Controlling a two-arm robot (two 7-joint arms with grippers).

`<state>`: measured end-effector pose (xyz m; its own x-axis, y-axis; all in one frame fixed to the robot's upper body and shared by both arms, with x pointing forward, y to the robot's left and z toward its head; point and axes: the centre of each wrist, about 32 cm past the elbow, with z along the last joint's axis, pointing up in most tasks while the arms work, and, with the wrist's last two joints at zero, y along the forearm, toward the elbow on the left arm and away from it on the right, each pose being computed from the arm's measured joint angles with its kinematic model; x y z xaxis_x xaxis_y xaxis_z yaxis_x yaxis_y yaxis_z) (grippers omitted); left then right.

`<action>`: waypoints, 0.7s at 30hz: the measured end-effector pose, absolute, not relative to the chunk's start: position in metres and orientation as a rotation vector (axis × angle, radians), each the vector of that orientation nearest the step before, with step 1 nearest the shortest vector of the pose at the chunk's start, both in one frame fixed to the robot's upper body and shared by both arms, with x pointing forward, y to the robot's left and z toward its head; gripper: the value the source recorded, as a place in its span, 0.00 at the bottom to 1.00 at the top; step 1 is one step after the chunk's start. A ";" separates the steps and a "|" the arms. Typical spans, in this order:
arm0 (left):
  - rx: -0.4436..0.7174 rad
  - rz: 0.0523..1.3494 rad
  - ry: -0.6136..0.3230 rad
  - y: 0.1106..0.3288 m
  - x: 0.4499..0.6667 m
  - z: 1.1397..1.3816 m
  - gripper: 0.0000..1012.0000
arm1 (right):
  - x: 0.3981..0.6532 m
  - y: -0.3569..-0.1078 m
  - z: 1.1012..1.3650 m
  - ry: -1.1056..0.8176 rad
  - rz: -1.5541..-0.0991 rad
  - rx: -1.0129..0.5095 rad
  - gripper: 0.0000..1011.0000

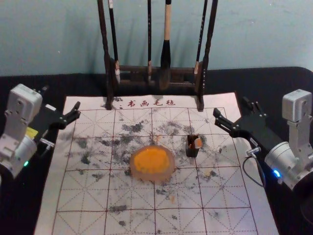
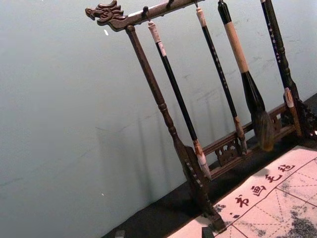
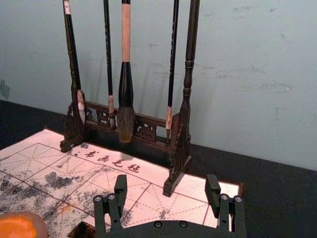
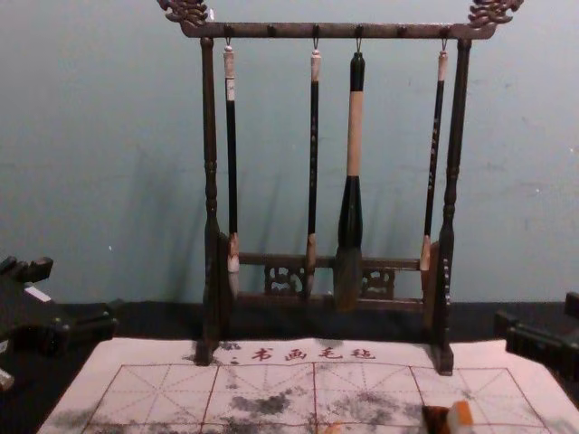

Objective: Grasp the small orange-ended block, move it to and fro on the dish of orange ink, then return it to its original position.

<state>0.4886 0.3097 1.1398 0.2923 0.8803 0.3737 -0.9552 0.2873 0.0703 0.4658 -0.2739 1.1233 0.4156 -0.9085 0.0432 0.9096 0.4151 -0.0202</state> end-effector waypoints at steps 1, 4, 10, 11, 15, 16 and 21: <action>0.305 1.248 -0.285 0.310 0.489 1.140 0.99 | 0.466 -0.274 1.123 -0.027 -1.142 -0.043 0.99; 0.305 1.248 -0.285 0.310 0.489 1.140 0.99 | 0.466 -0.274 1.124 -0.027 -1.142 -0.042 0.99; 0.304 1.248 -0.285 0.310 0.489 1.140 0.99 | 0.466 -0.274 1.124 -0.027 -1.142 -0.042 0.99; 0.305 1.248 -0.285 0.310 0.489 1.140 0.99 | 0.466 -0.274 1.124 -0.027 -1.142 -0.042 0.99; 0.304 1.248 -0.285 0.310 0.489 1.140 0.99 | 0.466 -0.274 1.124 -0.026 -1.142 -0.042 0.99; 0.305 1.248 -0.285 0.310 0.489 1.140 0.99 | 0.466 -0.274 1.124 -0.026 -1.142 -0.042 0.99; 0.304 1.248 -0.285 0.310 0.489 1.140 0.99 | 0.466 -0.274 1.124 -0.026 -1.142 -0.042 0.99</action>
